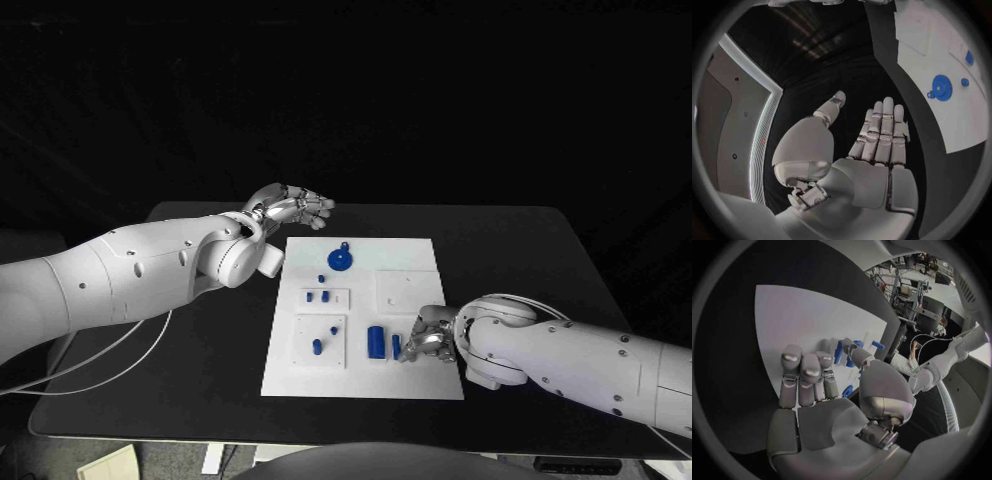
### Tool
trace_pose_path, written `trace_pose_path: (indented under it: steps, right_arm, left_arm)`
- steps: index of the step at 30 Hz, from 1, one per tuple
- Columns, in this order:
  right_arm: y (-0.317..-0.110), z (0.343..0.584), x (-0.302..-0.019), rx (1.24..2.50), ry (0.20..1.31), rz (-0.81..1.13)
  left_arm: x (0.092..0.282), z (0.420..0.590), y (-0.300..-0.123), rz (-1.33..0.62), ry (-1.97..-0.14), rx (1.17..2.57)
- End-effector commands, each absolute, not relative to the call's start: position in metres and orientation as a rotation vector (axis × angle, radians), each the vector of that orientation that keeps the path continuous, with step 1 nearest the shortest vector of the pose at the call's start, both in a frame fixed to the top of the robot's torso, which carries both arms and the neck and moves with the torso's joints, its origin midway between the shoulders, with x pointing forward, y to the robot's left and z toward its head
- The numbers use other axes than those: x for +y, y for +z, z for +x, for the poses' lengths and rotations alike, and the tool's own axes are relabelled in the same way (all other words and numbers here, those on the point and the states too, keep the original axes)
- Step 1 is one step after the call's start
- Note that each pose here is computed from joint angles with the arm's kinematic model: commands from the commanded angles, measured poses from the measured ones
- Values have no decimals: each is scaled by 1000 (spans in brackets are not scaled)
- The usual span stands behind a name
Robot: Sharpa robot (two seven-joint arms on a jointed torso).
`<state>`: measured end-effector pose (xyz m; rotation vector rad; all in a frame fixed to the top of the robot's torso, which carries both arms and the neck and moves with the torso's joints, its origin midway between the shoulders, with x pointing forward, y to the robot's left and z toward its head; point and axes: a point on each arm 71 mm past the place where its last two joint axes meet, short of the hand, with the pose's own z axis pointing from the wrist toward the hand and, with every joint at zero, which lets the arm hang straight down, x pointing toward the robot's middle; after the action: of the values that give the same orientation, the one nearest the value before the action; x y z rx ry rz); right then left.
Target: Assemble the parts on the task board
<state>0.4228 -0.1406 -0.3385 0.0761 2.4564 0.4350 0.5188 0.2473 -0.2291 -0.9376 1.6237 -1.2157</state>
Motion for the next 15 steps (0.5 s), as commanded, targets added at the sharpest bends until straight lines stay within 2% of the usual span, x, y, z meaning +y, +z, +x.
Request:
trace_pose_path:
  steps: [1,15]
  right_arm:
    - [-340,422,-138,2463,426,45]
    - [-342,425,-137,2479,403,33]
  left_arm:
    - [245,519,-228,-929,-1234,1626]
    - [244,519,-228,-929,-1234,1627]
